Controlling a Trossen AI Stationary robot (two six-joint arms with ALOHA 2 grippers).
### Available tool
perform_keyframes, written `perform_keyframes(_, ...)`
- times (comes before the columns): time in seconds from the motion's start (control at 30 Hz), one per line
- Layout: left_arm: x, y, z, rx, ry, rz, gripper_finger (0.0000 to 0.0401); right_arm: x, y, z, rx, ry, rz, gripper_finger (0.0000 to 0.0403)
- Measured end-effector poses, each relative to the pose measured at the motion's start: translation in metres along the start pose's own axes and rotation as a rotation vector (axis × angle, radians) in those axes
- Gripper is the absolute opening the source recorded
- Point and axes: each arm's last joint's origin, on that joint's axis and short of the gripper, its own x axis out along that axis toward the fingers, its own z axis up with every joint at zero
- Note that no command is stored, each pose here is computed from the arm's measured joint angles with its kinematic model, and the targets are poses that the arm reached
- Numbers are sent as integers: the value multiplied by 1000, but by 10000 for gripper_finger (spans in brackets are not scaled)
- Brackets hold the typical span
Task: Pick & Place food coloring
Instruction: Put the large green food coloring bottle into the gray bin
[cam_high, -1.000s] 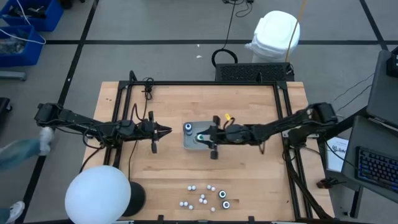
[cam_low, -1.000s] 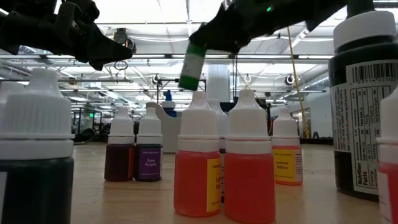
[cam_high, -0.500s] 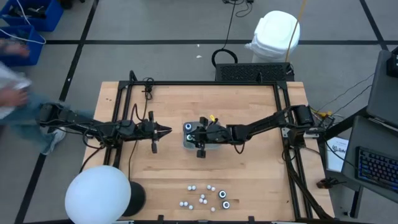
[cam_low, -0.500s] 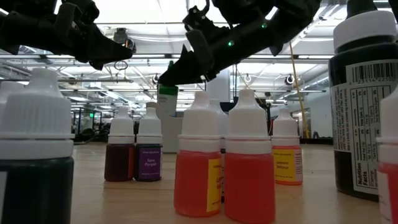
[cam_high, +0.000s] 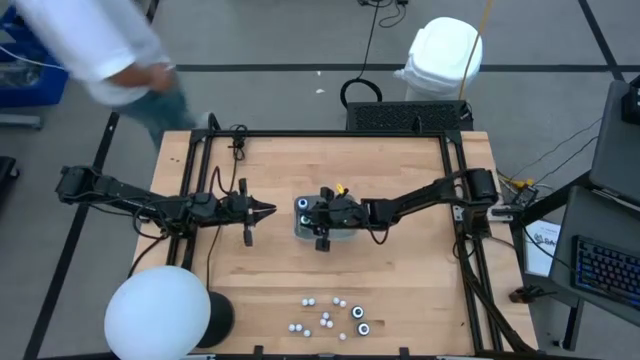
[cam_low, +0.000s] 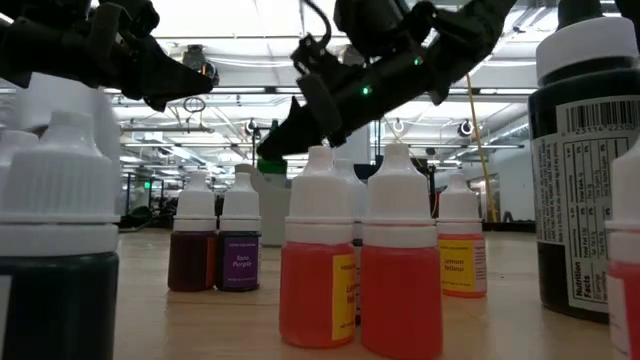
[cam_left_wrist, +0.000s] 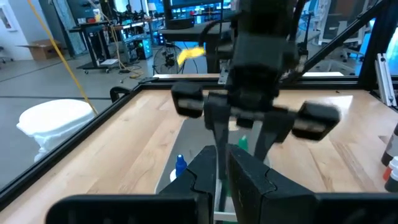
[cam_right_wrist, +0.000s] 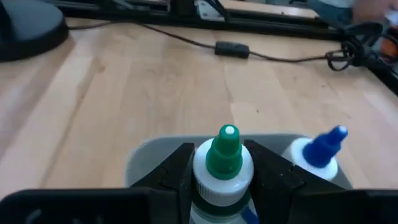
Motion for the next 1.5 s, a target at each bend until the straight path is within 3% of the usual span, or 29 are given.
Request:
perform_keyframes(0.27, 0, 0, 0, 0, 0, 0, 42, 14, -5, -14, 17, 4, -18, 115)
perform_keyframes(1.23, 0, 0, 0, 3, 1, 0, 42, 15, -9, -14, -8, -20, 21, 133)
perform_keyframes(1.5, 0, 0, 0, 2, 1, 0, 42, 15, -9, -14, -11, -21, 21, 173)
